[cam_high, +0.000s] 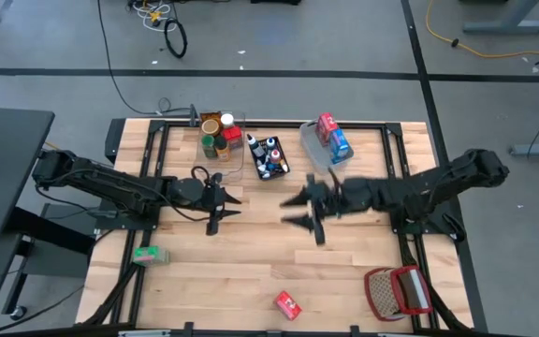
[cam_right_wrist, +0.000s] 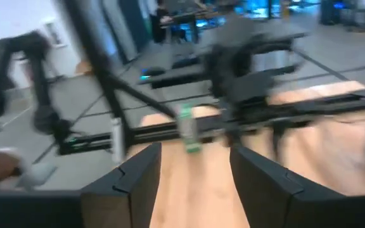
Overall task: Pick & Place Kitchen Items
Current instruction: Put the red cereal box into the gray bin
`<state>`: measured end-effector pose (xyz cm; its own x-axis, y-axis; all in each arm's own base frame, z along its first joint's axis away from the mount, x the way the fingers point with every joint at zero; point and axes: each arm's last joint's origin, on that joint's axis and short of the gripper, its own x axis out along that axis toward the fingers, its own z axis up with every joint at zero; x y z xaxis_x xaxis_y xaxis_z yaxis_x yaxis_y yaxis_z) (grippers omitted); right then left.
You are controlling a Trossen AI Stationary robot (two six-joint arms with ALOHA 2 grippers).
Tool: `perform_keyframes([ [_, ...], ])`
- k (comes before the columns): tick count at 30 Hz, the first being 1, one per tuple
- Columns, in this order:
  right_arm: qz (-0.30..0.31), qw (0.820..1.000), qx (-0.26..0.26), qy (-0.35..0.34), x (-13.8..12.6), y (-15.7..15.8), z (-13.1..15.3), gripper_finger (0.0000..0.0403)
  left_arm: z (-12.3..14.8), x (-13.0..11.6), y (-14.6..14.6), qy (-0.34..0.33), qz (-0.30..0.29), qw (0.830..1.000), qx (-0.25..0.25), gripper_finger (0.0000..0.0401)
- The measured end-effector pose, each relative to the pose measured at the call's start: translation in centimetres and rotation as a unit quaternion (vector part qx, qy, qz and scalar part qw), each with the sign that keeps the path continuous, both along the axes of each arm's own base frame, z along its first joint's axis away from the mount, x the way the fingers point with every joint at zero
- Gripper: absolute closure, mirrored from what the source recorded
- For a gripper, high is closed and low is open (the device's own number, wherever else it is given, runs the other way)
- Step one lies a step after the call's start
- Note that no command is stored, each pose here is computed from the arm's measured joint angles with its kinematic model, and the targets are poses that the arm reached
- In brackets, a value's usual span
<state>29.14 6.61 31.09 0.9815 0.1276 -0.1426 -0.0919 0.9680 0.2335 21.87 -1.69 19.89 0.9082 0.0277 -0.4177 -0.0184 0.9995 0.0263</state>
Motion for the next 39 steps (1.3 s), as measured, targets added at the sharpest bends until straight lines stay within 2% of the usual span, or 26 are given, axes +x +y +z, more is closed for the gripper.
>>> perform_keyframes([
  [4,0.029,1.000,-0.007,-0.006,0.5,3.4,0.0,0.0207,0.4,0.2,0.0,-0.025,0.000,1.000,-0.002,0.0259],
  [8,0.040,0.998,-0.028,0.033,2.5,6.1,0.5,0.0207,1.0,0.4,0.0,-0.057,0.000,0.998,-0.005,0.0259],
  [12,0.094,0.988,-0.061,0.104,4.4,8.8,0.7,0.0207,1.2,0.4,0.0,-0.064,0.000,0.998,-0.006,0.0259],
  [14,0.111,0.980,-0.074,0.151,4.9,10.0,0.0,0.0207,1.1,0.4,0.0,-0.060,0.000,0.998,-0.006,0.0259],
  [17,0.124,0.972,-0.073,0.184,5.3,11.6,-1.7,0.0207,0.9,0.4,0.0,-0.052,0.002,0.999,-0.008,0.0259],
  [21,0.140,0.971,-0.088,0.174,5.6,12.9,-2.7,0.0207,0.8,0.3,0.0,-0.045,-0.002,0.999,0.001,0.0259],
  [24,0.135,0.970,-0.136,0.150,5.9,12.9,-2.8,0.0207,0.8,0.3,0.0,-0.045,-0.002,0.999,0.001,0.0259],
  [28,0.091,0.981,-0.079,0.151,6.4,12.2,-2.4,0.0207,0.8,0.3,0.0,-0.042,-0.002,0.999,0.001,0.0259],
  [32,0.105,0.982,-0.043,0.149,6.2,12.7,-2.0,0.0198,0.7,0.3,0.0,-0.036,-0.002,0.999,0.000,0.0259],
  [35,0.103,0.977,-0.015,0.187,5.6,13.3,-2.5,0.0185,0.6,0.2,0.0,-0.033,-0.006,0.999,0.010,0.0259],
  [39,0.090,0.961,0.057,0.256,4.7,13.9,-3.3,0.0177,0.6,0.2,0.0,-0.032,-0.006,0.999,0.011,0.0259],
])
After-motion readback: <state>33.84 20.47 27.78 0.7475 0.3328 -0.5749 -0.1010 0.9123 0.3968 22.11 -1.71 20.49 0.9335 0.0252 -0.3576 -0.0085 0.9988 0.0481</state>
